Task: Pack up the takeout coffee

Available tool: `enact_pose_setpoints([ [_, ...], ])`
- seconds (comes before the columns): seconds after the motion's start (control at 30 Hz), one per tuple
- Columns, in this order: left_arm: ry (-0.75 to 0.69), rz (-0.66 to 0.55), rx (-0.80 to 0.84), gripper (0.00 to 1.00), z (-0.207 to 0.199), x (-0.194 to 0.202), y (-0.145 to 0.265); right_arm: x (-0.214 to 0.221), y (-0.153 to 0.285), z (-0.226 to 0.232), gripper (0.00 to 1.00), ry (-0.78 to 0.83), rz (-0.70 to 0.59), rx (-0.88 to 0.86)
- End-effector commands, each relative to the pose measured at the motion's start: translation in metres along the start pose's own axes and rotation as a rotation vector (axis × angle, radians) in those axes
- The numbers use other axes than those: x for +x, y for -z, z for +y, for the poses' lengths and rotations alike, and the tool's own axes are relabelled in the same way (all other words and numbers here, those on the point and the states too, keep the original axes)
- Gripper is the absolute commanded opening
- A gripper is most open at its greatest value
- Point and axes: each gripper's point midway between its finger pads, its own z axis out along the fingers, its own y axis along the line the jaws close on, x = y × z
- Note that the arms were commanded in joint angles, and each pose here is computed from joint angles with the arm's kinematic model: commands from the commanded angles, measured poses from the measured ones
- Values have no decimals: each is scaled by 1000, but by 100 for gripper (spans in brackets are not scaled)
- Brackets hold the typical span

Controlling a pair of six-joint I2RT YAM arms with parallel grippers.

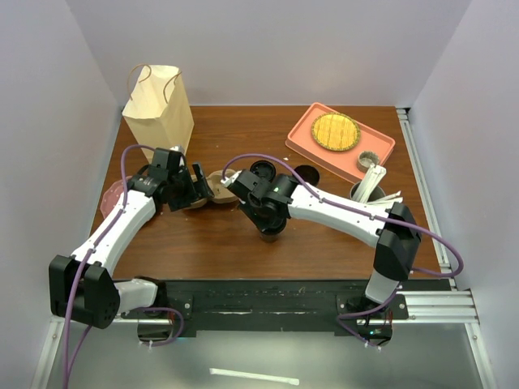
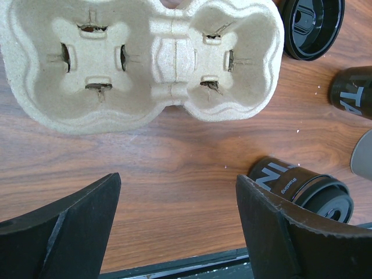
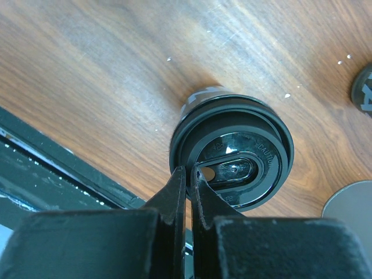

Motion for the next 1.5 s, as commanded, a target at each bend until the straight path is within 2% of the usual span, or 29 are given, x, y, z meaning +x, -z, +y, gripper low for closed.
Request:
enact_pose_setpoints([
  [0.0,-28,-48,42,85,-8,-13,10,-7,0,-5,0,-36,-26,-5],
  [0.87,-29,-44,50,85,-10,-12,8,-6,-5,7,0,-55,-6,-76],
  [0.97,-32,-45,49,85,-10,-13,8,-6,-4,5,6,-60,-5,-64],
  [1.23,-35,-42,52,85,-10,-12,8,-4,-2,-1,11,-70,-6,-33],
  [1.47,-36,-40,52,85,-10,-11,9,-2,-3,-2,19,-72,1,-22],
])
